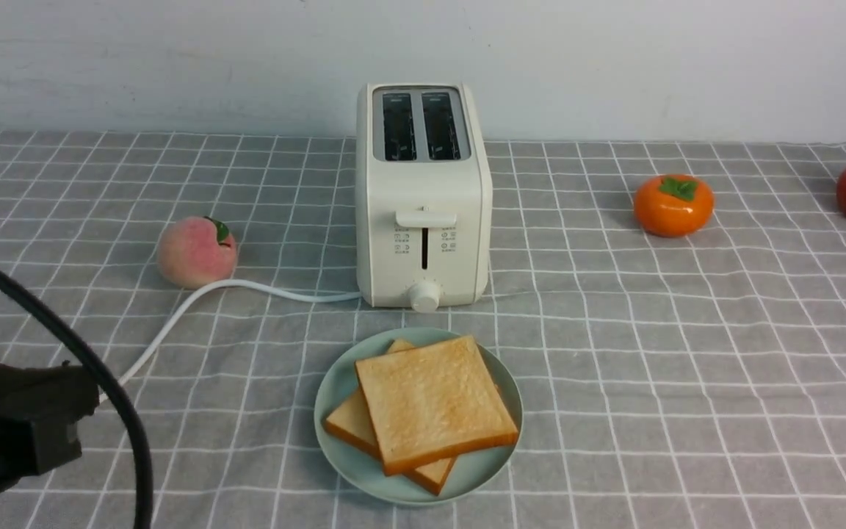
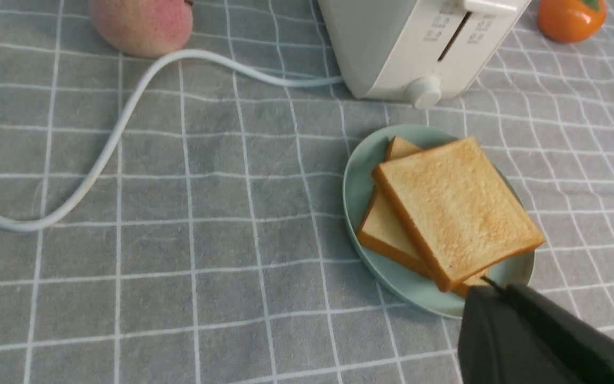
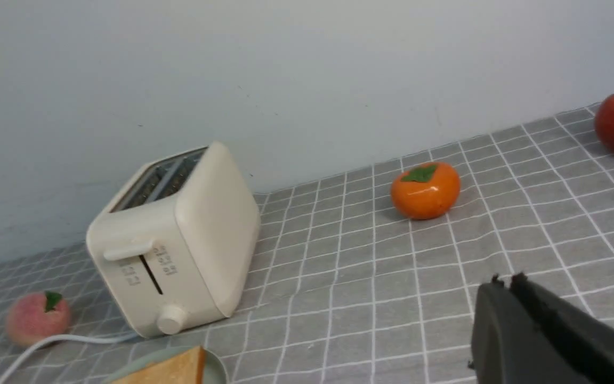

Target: Take toasted bread from bread machine on grey coffee table place on plate.

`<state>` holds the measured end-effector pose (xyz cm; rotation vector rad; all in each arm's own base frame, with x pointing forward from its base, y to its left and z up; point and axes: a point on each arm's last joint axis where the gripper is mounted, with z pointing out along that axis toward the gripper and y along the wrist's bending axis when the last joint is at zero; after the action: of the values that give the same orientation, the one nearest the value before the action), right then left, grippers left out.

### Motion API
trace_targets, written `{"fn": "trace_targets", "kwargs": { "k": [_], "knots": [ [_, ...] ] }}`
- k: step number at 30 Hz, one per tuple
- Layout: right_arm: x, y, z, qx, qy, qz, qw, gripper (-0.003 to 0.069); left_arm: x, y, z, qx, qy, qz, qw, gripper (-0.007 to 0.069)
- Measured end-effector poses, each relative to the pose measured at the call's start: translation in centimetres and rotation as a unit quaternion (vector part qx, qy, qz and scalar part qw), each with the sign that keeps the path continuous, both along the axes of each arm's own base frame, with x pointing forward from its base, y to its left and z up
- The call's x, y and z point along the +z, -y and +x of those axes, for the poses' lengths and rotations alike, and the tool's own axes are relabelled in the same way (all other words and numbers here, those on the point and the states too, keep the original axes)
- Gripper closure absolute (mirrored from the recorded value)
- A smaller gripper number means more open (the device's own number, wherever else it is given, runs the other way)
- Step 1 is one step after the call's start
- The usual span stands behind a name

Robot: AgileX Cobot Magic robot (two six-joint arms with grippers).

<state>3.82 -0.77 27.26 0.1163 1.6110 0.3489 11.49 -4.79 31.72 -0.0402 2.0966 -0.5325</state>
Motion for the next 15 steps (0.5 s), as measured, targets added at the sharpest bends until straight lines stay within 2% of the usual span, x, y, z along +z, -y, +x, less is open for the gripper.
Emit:
{"fn": "trace_targets", "kwargs": {
  "k": [5,15],
  "knots": [
    [0.1,0.0,0.2,-0.007,0.019,-0.032,0.999,0.0641,-2.3,-0.6,-1.7,0.007,0.043,-0.043,0.998,0.0639],
    [0.3,0.2,0.3,-0.014,0.029,-0.052,0.998,0.0629,-4.0,-0.6,-2.3,0.008,0.018,-0.063,0.998,0.0639]
  ]
}}
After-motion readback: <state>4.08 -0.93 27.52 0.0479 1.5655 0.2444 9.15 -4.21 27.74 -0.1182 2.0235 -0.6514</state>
